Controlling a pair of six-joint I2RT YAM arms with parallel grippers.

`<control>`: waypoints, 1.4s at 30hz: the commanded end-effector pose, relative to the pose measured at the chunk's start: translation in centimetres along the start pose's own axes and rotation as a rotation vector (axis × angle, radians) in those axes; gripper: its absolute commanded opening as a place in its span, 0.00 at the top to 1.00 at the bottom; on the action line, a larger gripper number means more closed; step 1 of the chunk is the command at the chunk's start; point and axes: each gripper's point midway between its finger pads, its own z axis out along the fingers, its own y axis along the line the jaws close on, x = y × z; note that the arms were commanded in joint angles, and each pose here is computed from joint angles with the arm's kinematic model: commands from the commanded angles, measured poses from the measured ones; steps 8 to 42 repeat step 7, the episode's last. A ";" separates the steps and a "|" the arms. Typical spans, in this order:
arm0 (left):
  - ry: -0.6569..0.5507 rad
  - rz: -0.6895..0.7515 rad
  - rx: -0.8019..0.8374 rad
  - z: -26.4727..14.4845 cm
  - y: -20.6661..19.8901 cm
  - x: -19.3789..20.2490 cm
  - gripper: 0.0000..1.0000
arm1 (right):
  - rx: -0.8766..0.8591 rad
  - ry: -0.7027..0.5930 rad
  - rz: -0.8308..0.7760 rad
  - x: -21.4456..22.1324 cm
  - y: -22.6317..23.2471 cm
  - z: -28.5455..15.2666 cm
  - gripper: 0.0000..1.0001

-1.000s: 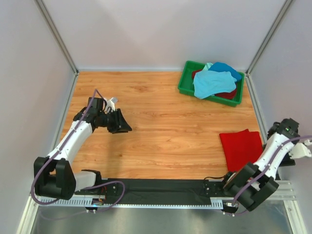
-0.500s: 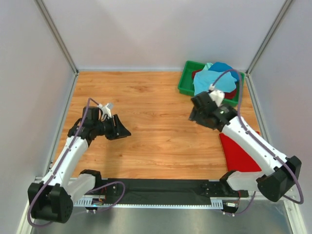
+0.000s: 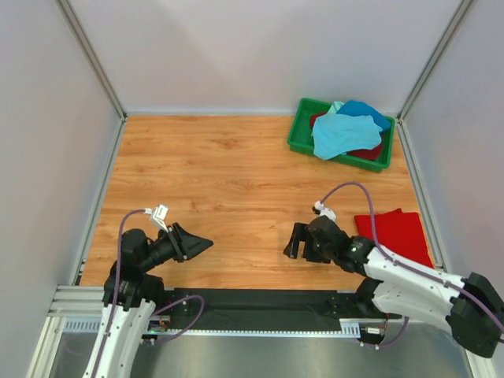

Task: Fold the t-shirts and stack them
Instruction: Reset both grippers

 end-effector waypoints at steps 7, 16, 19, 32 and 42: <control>0.019 0.016 0.336 -1.3 -5.1 1.2 0.45 | -0.555 -0.195 0.022 -0.9 6.0 -3.3 0.00; 0.019 0.016 0.336 -1.3 -5.1 1.2 0.45 | -0.555 -0.195 0.022 -0.9 6.0 -3.3 0.00; 0.019 0.016 0.336 -1.3 -5.1 1.2 0.45 | -0.555 -0.195 0.022 -0.9 6.0 -3.3 0.00; 0.019 0.016 0.336 -1.3 -5.1 1.2 0.45 | -0.555 -0.195 0.022 -0.9 6.0 -3.3 0.00; 0.019 0.016 0.336 -1.3 -5.1 1.2 0.45 | -0.555 -0.195 0.022 -0.9 6.0 -3.3 0.00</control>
